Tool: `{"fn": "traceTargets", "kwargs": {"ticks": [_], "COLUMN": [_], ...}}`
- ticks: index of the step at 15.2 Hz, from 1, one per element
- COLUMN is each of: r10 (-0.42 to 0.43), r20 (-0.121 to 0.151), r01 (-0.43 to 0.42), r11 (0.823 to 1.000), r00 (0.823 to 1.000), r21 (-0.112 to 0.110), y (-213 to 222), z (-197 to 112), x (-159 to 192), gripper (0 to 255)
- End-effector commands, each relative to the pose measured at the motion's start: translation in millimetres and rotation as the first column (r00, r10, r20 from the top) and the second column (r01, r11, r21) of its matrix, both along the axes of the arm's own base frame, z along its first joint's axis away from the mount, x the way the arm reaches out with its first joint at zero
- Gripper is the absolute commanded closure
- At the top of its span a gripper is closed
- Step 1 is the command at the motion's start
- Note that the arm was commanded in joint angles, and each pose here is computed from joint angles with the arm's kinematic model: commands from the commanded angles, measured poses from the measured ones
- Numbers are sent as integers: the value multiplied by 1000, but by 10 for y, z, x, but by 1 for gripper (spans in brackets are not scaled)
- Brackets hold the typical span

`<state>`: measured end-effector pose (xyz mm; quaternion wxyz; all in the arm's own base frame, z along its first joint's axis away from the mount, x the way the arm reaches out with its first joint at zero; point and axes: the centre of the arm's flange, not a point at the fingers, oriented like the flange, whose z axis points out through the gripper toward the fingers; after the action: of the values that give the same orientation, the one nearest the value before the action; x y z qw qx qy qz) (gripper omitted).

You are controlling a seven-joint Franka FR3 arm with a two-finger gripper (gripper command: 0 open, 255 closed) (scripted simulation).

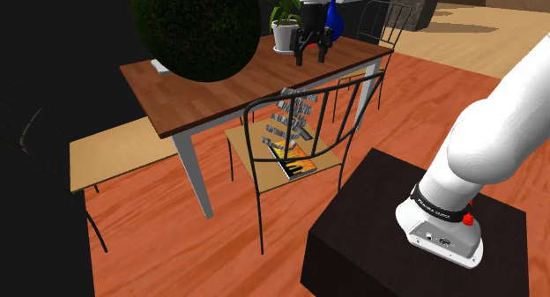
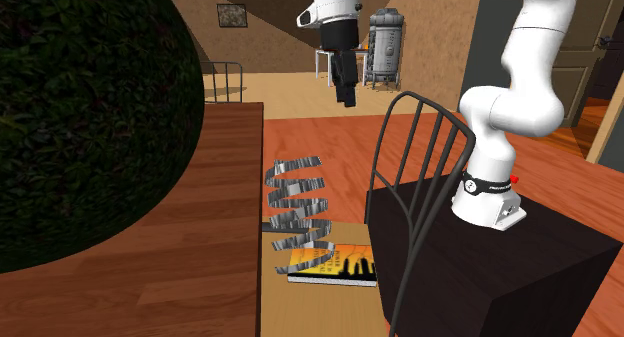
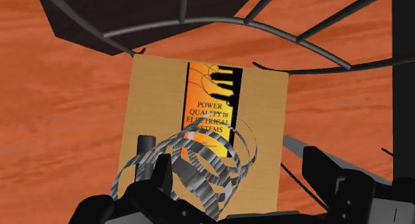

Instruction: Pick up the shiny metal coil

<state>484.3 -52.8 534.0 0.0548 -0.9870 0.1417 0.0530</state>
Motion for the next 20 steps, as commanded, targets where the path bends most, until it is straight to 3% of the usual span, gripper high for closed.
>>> {"fn": "traceTargets", "kwargs": {"ticks": [1, 7, 13, 20], "r10": [-14, -54, -92, -92], "r20": [-36, -140, -243, -243], "r01": [14, 57, 101, 101], "r11": [1000, 998, 995, 995], "r00": [999, 989, 966, 966], "r21": [5, 18, 26, 26], "y": [-95, -293, -509, -509], "z": [-166, -736, -1378, -1747], "x": [265, 970, 1603, 1603], "gripper": [0, 0, 0, 0]}}
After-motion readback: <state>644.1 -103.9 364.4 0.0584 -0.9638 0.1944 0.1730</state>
